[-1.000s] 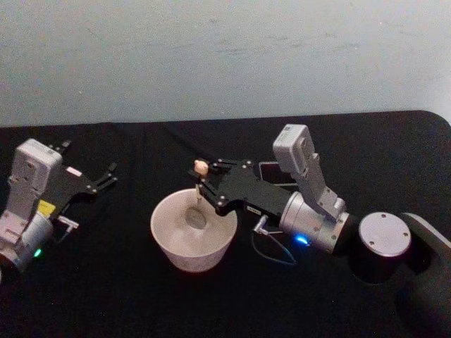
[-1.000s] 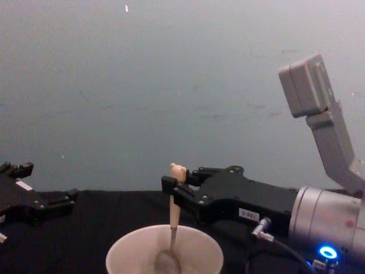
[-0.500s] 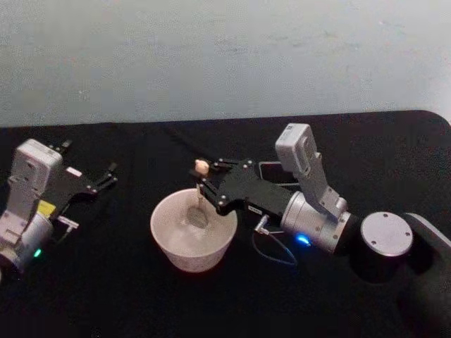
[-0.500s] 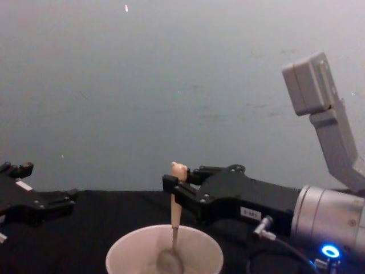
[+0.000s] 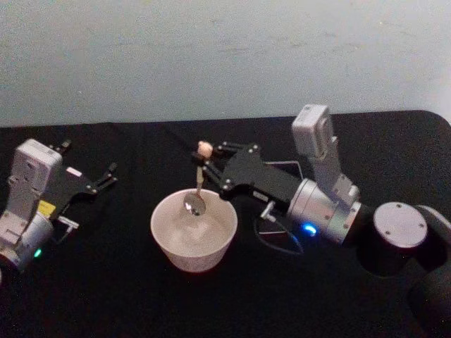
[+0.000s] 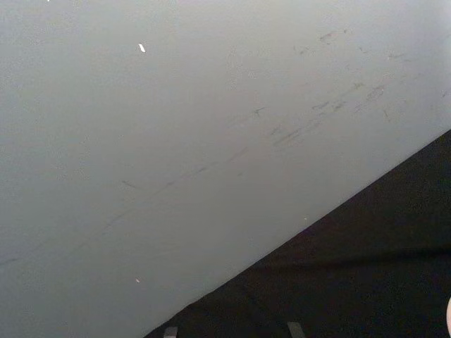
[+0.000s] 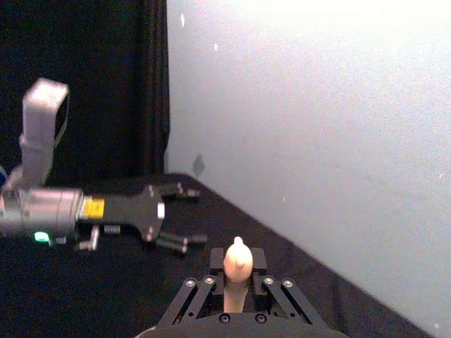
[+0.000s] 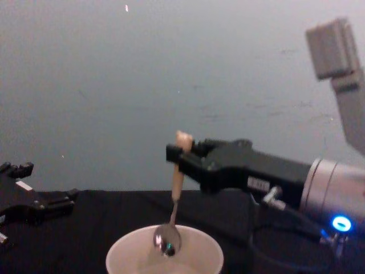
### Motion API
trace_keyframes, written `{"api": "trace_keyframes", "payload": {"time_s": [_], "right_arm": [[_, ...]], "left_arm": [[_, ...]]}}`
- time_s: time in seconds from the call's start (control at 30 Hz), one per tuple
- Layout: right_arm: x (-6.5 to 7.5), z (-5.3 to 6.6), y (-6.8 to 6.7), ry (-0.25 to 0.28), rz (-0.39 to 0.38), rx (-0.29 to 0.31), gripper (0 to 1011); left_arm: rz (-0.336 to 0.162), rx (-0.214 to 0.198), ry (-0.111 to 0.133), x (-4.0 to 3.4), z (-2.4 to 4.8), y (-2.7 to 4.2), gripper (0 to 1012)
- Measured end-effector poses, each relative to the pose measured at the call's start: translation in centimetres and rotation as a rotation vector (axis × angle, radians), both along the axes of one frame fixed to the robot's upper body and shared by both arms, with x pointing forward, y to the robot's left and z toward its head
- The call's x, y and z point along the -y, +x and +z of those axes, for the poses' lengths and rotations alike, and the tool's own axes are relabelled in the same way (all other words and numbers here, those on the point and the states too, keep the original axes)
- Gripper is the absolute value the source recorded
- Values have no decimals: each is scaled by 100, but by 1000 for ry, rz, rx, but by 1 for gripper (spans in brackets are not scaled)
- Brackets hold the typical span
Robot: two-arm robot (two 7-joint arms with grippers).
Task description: Pick up the stirring spoon with one hand, stir inside the cup, then place it back in its original position.
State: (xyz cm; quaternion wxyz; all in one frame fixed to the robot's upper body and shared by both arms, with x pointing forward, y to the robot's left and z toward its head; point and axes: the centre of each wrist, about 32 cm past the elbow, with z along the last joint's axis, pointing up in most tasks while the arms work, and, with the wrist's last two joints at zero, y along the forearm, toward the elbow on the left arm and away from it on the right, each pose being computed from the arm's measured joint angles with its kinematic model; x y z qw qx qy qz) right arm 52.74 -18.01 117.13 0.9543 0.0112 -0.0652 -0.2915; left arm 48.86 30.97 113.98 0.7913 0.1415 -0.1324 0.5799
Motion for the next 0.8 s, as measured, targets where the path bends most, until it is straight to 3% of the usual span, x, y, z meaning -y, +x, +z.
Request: {"api": "trace_keyframes", "payload": {"time_s": [0.37,0.6,0.8], "right_arm": [[192,478,-98,89,-58,46,211],[363,663,-183,110,-118,73,212],[504,748,-257,107,-165,83,212]], "left_arm": [[0,0,0,0,0,0,1001],[0,0,0,0,0,0,1001],[0,0,0,0,0,0,1002]]}}
